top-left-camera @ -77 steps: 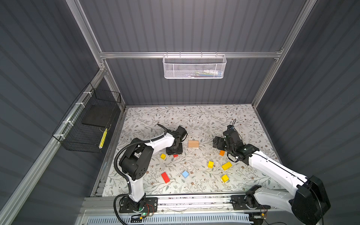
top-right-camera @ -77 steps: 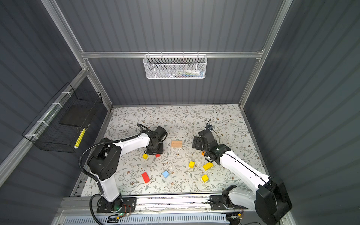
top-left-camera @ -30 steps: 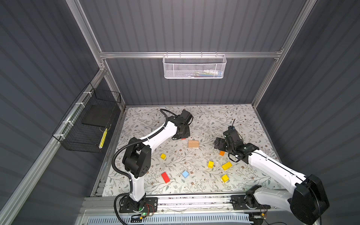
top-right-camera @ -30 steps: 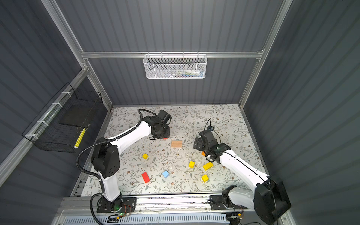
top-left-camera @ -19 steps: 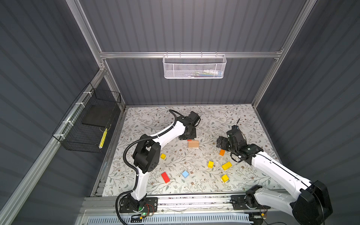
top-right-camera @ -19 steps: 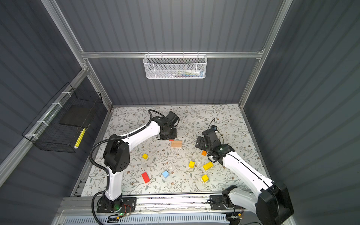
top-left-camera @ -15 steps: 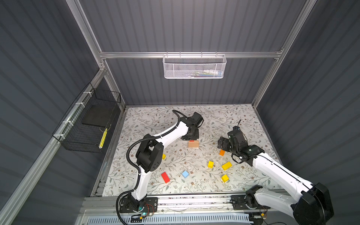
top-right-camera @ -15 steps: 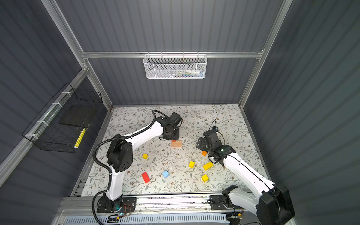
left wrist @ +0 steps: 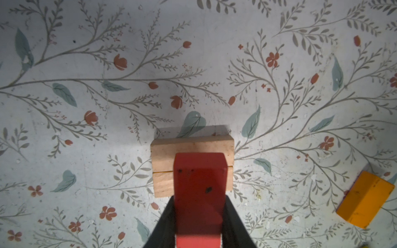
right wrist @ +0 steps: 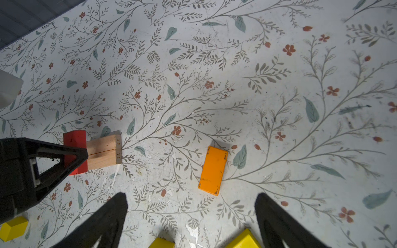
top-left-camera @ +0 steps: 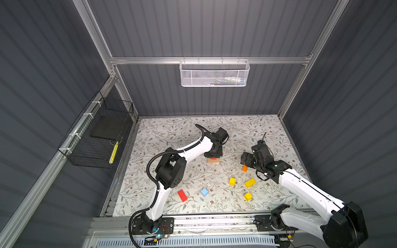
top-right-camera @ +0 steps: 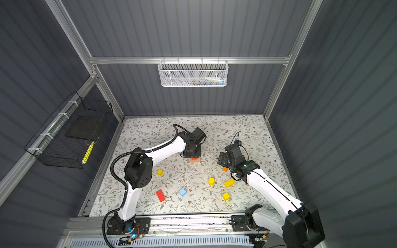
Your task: Build the wood block tower
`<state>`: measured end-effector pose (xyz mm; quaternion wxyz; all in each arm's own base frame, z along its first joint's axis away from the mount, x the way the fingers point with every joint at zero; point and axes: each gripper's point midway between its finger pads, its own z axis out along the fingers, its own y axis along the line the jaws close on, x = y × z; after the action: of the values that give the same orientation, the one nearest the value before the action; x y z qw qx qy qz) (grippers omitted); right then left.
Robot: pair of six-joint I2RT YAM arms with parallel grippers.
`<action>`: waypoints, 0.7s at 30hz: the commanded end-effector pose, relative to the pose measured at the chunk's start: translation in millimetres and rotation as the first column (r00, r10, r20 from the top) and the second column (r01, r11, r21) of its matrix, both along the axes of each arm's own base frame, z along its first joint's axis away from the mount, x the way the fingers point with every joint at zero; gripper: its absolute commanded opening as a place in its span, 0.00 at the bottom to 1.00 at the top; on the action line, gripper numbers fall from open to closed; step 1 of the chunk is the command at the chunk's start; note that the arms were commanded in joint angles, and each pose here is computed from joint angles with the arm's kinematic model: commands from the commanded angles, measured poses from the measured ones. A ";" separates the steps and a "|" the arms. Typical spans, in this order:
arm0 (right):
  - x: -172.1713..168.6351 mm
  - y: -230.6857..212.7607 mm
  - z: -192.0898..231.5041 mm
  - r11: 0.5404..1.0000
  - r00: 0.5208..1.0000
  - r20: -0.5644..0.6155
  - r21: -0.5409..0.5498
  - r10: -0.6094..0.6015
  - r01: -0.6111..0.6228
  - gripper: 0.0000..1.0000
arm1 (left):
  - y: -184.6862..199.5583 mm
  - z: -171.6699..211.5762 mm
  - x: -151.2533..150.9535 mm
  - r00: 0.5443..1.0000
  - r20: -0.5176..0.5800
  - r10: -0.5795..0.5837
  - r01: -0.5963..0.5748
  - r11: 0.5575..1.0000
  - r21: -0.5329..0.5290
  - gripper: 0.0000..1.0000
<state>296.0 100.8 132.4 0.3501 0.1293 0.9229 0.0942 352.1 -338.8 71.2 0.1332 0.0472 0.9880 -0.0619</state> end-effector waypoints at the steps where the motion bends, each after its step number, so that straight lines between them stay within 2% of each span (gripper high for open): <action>1: -1.4 -1.6 -4.1 1.000 1.000 -0.014 -0.004 -0.001 0.001 0.95 | 3.4 -10.2 -1.7 1.000 -0.013 0.024 -0.024 0.999 0.031 0.00; 21: -2.6 -1.1 -21.1 1.000 0.998 -0.069 -0.012 -0.004 0.003 0.95 | 11.4 -24.3 -4.3 0.998 -0.030 0.050 -0.047 0.996 0.074 0.00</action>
<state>296.5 101.5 119.6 0.3304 0.1300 0.9307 0.0884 353.3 -335.9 63.2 0.1314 0.0319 0.9895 -0.0515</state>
